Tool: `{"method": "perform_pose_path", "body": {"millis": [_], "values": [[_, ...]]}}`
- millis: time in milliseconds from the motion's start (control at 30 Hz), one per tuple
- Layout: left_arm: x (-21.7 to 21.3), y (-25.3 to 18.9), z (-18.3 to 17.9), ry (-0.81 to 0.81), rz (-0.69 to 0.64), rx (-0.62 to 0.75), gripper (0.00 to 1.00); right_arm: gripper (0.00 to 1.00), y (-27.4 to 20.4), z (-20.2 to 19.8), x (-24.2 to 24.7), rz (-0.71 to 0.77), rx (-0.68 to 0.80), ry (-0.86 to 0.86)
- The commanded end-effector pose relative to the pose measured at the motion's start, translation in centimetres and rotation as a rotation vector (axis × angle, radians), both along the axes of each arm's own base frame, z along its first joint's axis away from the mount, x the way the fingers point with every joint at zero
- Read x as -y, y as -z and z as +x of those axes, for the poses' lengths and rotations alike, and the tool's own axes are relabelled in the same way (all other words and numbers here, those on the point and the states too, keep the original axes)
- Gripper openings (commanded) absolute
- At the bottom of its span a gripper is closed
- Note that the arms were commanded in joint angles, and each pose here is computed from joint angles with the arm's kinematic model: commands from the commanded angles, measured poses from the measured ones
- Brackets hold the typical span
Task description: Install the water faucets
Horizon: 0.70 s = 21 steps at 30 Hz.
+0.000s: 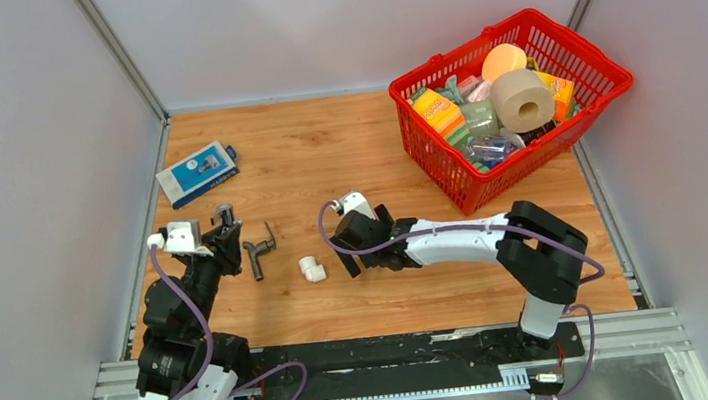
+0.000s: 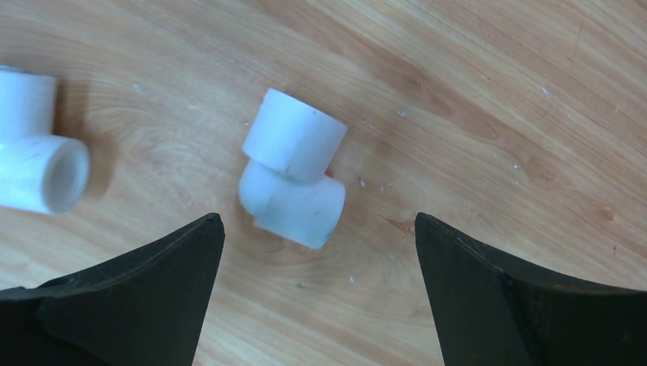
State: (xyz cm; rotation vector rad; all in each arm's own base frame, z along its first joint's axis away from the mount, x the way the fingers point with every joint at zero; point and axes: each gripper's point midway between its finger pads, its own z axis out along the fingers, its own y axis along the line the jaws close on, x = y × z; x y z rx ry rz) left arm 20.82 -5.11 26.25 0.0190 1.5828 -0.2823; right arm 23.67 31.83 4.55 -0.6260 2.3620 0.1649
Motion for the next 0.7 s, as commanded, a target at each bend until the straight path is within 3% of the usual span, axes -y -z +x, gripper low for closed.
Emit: {"method": "perform_pose_path", "body": {"millis": [0, 333, 667], "values": [[-0.3, -1.7, 0.0, -0.015, -0.001, 0.053, 0.00, 1.00, -0.3, 2.3, -0.7, 0.028, 0.046, 0.062], [-0.4, -1.5, 0.1, -0.018, -0.003, 0.048, 0.00, 0.97, -0.4, 2.9, 4.0, -0.023, 0.047, 0.013], [-0.3, -1.5, 0.2, -0.014, -0.002, 0.044, 0.00, 0.93, -3.3, 1.5, 1.2, 0.166, 0.107, -0.285]]}}
